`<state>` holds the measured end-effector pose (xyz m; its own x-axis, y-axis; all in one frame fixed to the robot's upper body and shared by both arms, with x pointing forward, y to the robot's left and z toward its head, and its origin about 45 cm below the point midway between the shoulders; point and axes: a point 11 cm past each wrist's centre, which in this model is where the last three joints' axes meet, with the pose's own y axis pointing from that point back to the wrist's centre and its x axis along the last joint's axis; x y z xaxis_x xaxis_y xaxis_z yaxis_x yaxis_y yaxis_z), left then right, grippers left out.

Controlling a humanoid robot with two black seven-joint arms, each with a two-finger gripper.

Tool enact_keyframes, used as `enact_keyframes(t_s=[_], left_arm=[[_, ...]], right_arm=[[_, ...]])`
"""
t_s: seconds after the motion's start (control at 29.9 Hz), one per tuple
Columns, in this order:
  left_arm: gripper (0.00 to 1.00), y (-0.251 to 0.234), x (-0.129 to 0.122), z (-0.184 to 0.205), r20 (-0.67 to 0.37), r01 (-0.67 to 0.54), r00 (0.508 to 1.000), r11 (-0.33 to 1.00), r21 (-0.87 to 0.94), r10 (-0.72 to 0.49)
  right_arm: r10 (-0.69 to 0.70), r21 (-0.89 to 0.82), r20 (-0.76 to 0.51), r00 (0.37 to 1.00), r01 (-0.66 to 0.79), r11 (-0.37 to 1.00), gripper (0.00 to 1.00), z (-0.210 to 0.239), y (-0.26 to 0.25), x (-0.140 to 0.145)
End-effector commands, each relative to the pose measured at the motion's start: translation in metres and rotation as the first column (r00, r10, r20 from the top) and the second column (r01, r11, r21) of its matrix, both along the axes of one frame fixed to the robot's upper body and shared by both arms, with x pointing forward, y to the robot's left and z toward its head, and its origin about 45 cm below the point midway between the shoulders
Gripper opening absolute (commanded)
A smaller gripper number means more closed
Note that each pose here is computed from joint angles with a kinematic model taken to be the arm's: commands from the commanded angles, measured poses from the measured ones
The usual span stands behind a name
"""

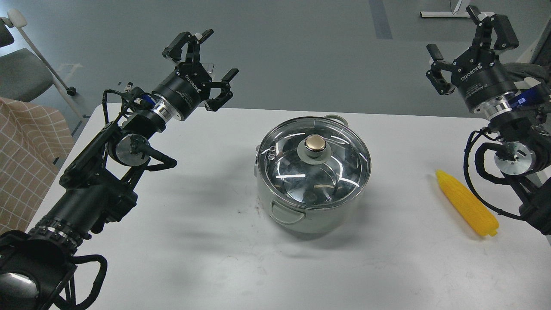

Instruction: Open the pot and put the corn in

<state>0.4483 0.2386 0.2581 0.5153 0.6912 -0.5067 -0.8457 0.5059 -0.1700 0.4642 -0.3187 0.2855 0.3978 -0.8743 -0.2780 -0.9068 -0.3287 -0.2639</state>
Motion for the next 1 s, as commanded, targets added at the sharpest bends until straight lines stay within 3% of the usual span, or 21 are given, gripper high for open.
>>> enact_keyframes(t_s=[0.0, 0.97], left_arm=[[0.98, 0.000, -0.001, 0.004, -0.001, 0.008, 1.000, 1.000, -0.003, -0.008], [0.98, 0.010, 0.000, 0.006, 0.000, -0.016, 1.000, 1.000, -0.016, 0.016]], right_arm=[[0.001, -0.002, 0.000, 1.000, -0.001, 1.000, 1.00, 0.000, 0.000, 0.000], [0.009, -0.004, 0.000, 1.000, -0.009, 1.000, 1.00, 0.000, 0.002, -0.001]])
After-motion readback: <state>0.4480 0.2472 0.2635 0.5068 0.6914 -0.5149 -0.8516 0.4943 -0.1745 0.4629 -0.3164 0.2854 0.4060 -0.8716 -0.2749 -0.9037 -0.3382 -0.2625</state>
